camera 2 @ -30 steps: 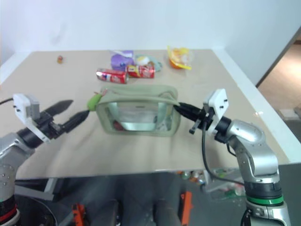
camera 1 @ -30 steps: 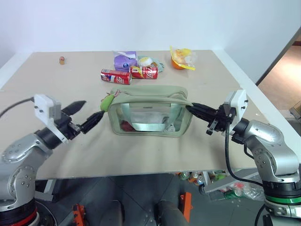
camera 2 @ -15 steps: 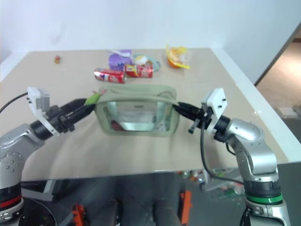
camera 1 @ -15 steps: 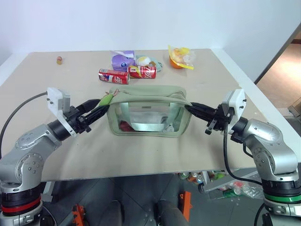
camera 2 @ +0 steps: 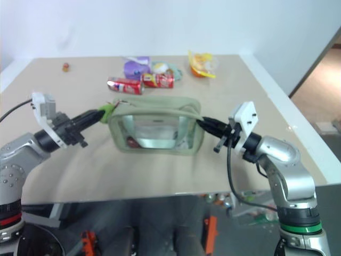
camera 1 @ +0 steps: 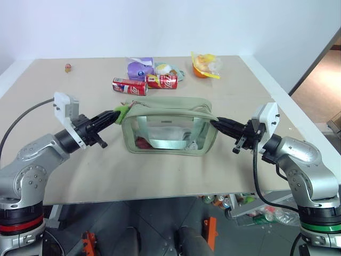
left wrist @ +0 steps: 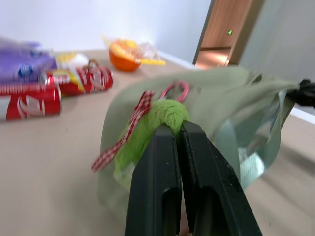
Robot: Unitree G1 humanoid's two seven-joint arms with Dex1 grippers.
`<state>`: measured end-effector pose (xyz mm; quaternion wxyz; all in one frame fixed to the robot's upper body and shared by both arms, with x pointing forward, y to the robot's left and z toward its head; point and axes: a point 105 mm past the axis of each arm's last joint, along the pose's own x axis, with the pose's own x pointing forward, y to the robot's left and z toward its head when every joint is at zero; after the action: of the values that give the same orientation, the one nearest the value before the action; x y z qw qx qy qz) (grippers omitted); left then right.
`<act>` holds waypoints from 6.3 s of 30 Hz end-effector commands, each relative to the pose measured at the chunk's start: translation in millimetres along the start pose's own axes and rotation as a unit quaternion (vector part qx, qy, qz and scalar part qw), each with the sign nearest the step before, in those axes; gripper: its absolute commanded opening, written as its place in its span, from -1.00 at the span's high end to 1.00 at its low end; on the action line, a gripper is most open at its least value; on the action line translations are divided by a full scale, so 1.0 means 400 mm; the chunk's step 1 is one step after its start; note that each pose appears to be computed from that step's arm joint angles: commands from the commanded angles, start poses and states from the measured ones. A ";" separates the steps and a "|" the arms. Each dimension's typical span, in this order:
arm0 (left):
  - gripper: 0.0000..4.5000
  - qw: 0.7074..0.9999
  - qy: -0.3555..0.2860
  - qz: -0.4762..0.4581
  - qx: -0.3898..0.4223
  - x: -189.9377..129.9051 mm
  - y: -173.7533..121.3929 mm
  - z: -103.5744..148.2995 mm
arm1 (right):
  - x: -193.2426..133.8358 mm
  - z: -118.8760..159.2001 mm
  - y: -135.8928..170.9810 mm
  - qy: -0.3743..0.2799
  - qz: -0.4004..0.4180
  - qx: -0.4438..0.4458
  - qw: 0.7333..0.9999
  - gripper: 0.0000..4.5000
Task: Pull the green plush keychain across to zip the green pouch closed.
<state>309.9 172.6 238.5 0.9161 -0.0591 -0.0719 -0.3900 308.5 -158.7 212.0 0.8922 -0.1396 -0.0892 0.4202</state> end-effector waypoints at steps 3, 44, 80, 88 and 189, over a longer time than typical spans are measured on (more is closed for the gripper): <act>0.97 0.990 -0.069 -0.070 0.098 0.083 -0.061 0.172 | -0.011 0.037 -0.009 -0.013 -0.009 -0.027 1.000 1.00; -0.62 0.991 0.054 0.014 0.118 0.014 -0.018 -0.018 | -0.029 0.009 0.002 -0.001 0.000 -0.025 1.000 1.00; 1.00 0.996 0.039 -0.004 0.076 0.060 -0.067 -0.104 | 0.062 0.259 0.024 -0.083 0.086 -0.131 0.984 -0.97; 1.00 0.998 0.032 -0.004 0.061 0.063 -0.082 -0.101 | 0.207 0.235 0.135 -0.109 0.171 -0.122 0.972 -0.97; 1.00 0.994 0.025 0.070 0.082 0.081 -0.053 -0.115 | 0.261 0.155 0.031 -0.050 0.149 -0.166 0.973 0.61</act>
<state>323.5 129.8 193.5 0.9463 0.0126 -0.0609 -0.3173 351.0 -59.3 262.5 0.7848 -0.2677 -0.1637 0.5345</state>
